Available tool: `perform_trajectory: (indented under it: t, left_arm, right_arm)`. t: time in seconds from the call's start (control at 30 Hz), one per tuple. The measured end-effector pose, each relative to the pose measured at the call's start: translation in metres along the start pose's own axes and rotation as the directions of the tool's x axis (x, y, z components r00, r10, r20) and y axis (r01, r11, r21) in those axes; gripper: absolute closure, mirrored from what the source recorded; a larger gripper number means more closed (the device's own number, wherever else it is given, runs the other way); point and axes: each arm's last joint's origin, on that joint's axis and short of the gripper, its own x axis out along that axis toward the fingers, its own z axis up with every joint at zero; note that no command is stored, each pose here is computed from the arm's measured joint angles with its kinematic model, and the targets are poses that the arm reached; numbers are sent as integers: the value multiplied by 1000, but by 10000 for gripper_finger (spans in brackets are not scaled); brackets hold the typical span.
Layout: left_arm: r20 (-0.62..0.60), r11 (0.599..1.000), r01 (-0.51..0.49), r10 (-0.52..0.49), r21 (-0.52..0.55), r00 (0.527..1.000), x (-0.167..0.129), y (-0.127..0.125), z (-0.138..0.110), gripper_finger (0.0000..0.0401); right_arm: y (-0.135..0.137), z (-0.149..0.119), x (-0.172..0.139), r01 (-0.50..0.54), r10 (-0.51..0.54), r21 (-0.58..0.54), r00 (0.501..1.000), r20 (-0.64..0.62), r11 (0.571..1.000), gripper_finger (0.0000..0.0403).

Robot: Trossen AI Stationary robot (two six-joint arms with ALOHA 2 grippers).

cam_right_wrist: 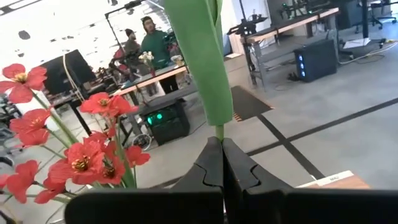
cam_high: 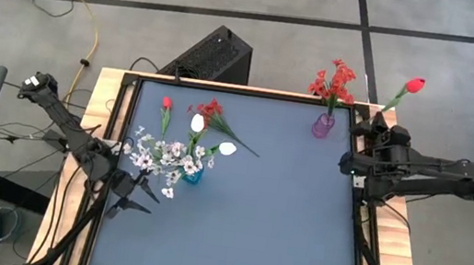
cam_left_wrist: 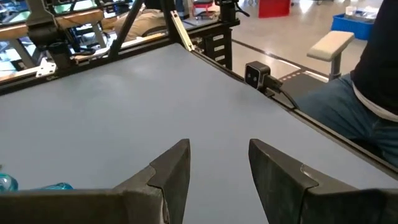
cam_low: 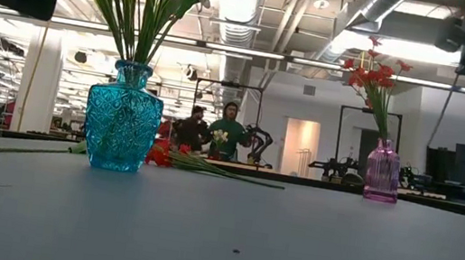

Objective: Sort flowers into vase by color
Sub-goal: Put the bottom red flower into the purple vase

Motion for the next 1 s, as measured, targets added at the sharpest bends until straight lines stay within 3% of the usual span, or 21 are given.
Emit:
perform_trajectory:
  t: [0.3, 0.6, 0.83, 1.0]
  left_arm:
    - [-11, 999, 34, -35, -19, 999, 1, 6, -1, 247]
    - [-12, 999, 32, -33, -39, 999, 2, 7, -2, 247]
    - [-24, 999, 32, -33, -35, 999, 2, 7, -3, 247]
    - [-33, 998, 32, -33, -50, 999, 2, 7, -4, 247]
  right_arm:
    - [6, -4, -13, -137, 136, -1, 982, -132, 991, 388]
    - [2, 0, -23, -255, 277, 129, 940, -198, 958, 388]
    - [-6, 7, -33, -402, 467, 270, 848, -250, 875, 388]
    - [-6, 15, -41, -474, 571, 319, 707, -418, 821, 388]
